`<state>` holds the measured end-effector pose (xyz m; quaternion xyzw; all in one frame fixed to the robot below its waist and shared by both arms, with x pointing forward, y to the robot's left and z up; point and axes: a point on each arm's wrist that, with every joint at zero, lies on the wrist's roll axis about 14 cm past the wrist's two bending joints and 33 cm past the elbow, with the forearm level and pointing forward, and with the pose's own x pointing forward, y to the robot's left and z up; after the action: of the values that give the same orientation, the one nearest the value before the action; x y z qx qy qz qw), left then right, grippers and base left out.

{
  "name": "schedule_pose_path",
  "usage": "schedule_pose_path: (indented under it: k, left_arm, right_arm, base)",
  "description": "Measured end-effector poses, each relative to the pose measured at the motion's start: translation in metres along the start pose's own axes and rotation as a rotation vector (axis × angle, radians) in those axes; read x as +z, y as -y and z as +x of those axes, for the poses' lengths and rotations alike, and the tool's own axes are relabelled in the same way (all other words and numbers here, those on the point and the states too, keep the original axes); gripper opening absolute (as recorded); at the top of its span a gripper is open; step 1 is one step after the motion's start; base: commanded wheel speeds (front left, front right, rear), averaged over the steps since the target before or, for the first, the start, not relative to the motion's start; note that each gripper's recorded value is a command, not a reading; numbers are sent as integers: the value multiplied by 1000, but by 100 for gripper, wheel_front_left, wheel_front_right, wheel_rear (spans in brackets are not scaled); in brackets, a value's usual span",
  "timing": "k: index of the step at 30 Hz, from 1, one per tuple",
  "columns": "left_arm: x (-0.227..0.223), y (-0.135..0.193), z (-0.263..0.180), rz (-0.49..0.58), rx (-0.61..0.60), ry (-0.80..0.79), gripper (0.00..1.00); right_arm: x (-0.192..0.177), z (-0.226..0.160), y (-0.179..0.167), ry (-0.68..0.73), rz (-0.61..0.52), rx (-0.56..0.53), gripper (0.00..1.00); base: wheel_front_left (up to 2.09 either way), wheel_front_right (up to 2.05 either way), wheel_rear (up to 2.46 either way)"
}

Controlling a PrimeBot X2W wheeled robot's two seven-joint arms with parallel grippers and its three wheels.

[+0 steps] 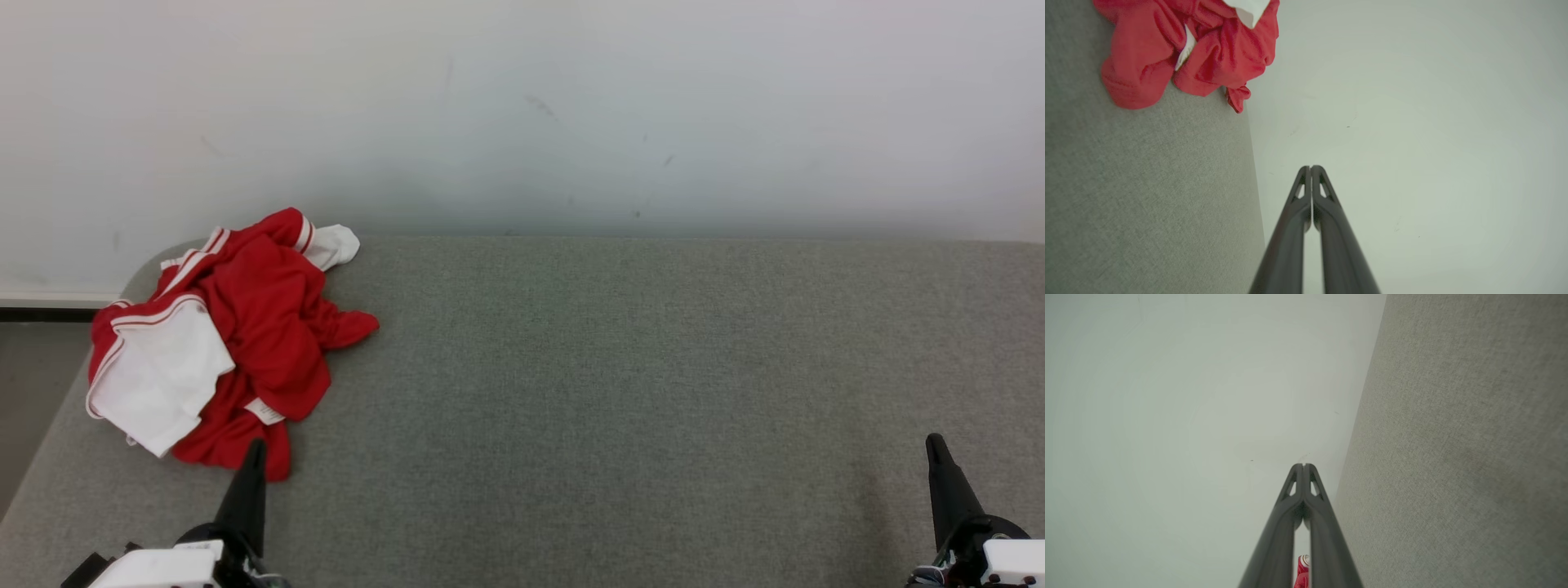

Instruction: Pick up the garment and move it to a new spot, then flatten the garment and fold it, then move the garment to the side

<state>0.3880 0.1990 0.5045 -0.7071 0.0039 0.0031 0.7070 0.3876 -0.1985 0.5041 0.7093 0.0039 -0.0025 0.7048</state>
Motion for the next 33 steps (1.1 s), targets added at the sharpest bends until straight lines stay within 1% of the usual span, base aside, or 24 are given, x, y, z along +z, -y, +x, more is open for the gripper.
schedule_pose_path:
  k: [33]
  left_arm:
    - [0,0,0,0,0,0,0]
  right_arm:
    - [0,0,0,0,0,0,0]
  base:
    - [0,0,0]
